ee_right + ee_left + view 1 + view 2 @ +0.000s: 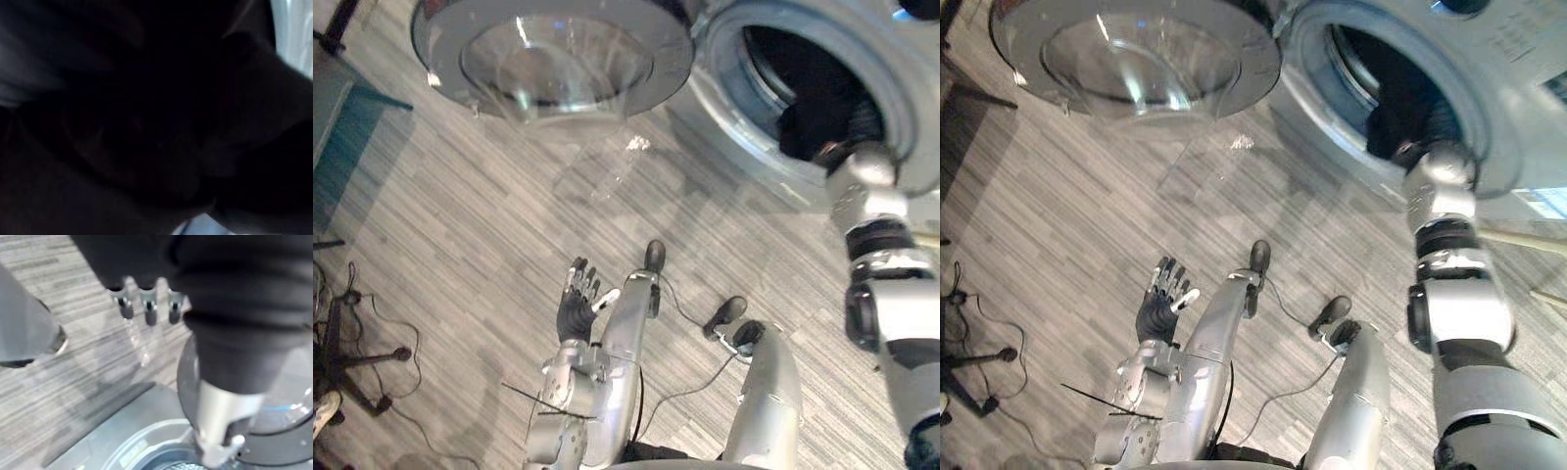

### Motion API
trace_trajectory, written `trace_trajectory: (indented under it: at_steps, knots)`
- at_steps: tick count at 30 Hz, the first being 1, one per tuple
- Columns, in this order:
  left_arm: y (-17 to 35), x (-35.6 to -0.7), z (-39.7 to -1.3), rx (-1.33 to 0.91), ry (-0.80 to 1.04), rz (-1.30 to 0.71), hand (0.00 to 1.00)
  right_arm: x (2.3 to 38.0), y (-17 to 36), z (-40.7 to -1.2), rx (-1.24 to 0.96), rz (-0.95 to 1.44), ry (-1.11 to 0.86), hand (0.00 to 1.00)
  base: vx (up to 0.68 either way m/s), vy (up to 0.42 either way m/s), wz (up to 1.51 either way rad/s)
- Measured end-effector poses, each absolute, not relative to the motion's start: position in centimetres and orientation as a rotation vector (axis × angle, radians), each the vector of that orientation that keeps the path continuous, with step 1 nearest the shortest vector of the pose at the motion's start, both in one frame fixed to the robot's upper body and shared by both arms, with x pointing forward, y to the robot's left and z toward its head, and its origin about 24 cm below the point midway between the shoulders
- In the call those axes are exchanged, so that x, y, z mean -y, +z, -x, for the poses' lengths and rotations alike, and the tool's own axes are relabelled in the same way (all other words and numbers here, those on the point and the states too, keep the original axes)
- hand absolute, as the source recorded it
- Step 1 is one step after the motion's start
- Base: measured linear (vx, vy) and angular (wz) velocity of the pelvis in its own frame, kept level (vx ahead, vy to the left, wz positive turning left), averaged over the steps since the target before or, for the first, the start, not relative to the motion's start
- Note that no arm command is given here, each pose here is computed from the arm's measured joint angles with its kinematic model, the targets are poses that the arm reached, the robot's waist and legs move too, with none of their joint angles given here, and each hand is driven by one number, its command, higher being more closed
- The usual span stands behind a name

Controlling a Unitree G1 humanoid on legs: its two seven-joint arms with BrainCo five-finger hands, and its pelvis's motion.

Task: Pick up the laundry basket with both hands and put the clothes into the washing machine.

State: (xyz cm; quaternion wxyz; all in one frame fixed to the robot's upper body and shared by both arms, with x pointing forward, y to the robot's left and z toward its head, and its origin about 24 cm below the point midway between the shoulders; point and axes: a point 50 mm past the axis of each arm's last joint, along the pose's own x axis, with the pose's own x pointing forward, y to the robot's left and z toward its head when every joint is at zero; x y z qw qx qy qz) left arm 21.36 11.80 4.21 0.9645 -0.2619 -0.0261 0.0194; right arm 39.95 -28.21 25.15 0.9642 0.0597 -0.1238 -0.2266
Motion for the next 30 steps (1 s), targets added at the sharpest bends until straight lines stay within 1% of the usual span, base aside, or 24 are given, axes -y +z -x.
trace_trajectory:
  at_steps: [3,7,11,12,15,17,22,26,30]
  knots:
    - [5.9,-11.5,-21.8,0.124,0.011,0.54,0.0,29.7,26.3,-39.3,0.274,-0.103,-0.489,1.0,-0.05,-0.004,0.17]
    - [7.2,-11.7,-21.8,0.181,0.023,0.569,0.0,32.3,29.6,-37.9,0.35,-0.176,-0.558,1.0,-0.09,-0.006,0.1]
    - [7.9,-11.8,-21.8,0.207,0.035,0.601,0.0,32.7,33.5,-36.8,0.454,-0.237,-0.547,1.0,-0.09,-0.012,-0.01]
    - [8.3,-11.9,-21.8,0.222,0.034,0.613,0.0,32.6,34.9,-36.3,0.497,-0.251,-0.529,0.0,-0.08,-0.005,-0.15]
    - [9.4,-12.1,-21.6,0.264,0.045,0.648,0.0,31.4,38.4,-35.2,0.629,-0.385,-0.442,0.0,-0.1,-0.008,-0.22]
    - [9.7,-12.2,-21.6,0.272,0.061,0.663,0.0,31.0,40.4,-34.2,0.72,-0.525,-0.388,0.0,-0.09,-0.017,-0.06]
    - [10.0,-12.3,-21.5,0.278,0.073,0.67,0.0,31.8,41.1,-33.2,0.818,-0.692,-0.394,0.0,-0.07,-0.008,0.0]
    - [10.5,-12.5,-21.4,0.3,0.073,0.694,0.0,31.5,40.9,-33.5,0.827,-0.748,-0.382,0.0,-0.09,-0.007,-0.03]
    - [10.5,-12.6,-21.4,0.307,0.078,0.71,0.0,29.5,39.2,-34.6,0.808,-0.638,-0.344,0.0,-0.1,-0.02,-0.03]
